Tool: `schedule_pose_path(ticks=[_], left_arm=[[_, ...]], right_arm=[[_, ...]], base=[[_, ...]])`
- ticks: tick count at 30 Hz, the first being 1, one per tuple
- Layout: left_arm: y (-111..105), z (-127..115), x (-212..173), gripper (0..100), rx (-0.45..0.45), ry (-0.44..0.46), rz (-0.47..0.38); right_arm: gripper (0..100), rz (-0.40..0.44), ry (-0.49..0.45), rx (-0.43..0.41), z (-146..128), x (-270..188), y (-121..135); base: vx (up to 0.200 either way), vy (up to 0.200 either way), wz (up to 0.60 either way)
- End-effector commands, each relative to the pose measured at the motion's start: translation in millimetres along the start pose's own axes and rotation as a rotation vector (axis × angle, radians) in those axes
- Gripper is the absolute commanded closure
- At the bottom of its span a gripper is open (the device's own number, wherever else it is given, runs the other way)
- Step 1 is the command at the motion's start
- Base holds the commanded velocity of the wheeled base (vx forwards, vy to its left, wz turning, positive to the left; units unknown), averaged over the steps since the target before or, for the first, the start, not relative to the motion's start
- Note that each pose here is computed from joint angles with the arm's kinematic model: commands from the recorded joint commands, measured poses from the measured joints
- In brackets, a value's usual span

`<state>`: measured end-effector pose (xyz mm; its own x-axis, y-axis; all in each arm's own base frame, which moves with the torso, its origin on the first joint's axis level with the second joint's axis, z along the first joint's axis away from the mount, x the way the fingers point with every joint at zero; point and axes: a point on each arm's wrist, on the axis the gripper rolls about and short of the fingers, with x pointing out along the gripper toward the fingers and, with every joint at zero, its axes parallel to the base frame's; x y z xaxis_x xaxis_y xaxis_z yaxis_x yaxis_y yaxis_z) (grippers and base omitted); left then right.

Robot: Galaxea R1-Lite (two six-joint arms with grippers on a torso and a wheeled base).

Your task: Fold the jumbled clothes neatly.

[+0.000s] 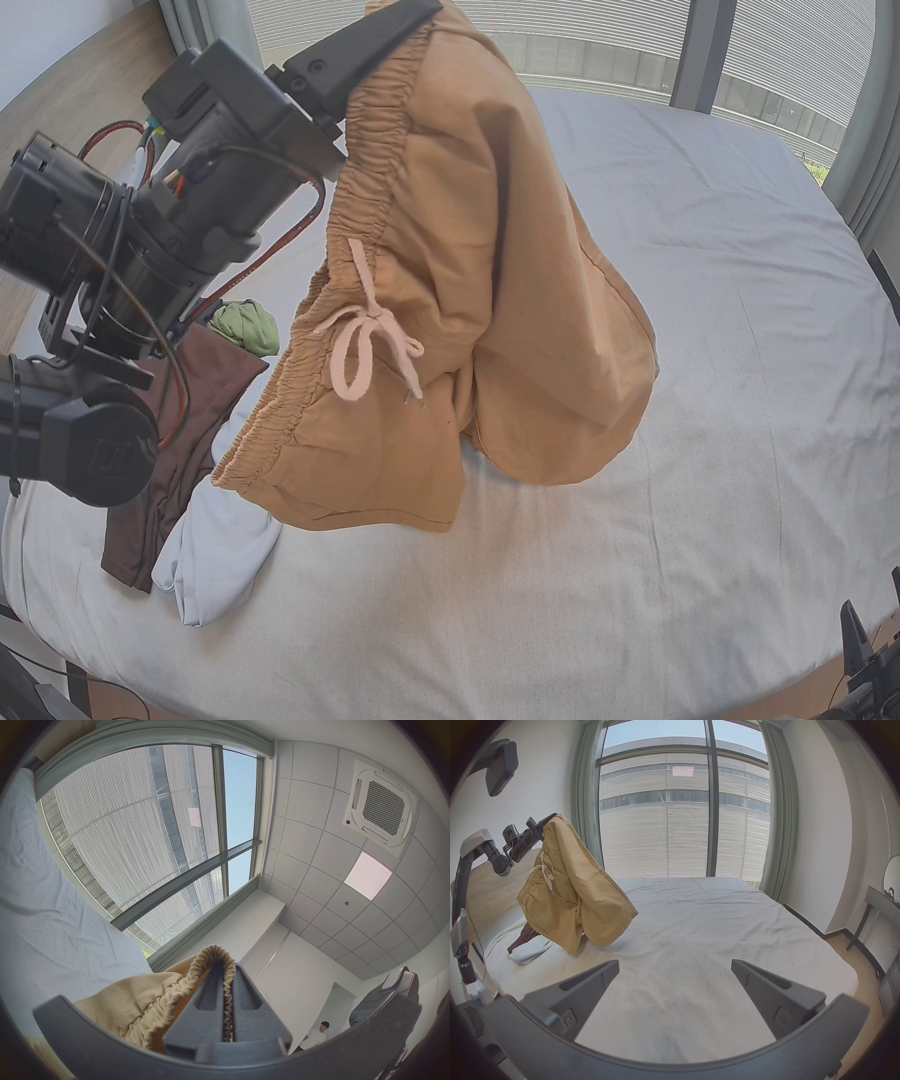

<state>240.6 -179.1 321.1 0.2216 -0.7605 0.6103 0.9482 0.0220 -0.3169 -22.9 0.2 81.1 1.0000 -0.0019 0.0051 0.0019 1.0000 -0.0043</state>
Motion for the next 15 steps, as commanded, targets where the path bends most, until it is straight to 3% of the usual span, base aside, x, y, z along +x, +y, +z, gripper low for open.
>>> schedule_pose_path(ticks=[1, 9, 15], left_arm=[[2, -2, -2, 100, -0.003, 0.003, 0.007], [11, -25, -31, 100, -0.012, 0.036, 0.066], [20, -29, -43, 100, 0.063, 0.063, 0.117]], right_arm=[[0, 0.000, 0.002, 0.000, -5, 0, 0], [0, 0.000, 0.002, 0.000, -5, 0, 0], [0, 0.000, 0.001, 0.000, -5, 0, 0]], base=[[0.000, 0.000, 0.00], [0.000, 0.000, 0.00], [0.000, 0.000, 0.00]])
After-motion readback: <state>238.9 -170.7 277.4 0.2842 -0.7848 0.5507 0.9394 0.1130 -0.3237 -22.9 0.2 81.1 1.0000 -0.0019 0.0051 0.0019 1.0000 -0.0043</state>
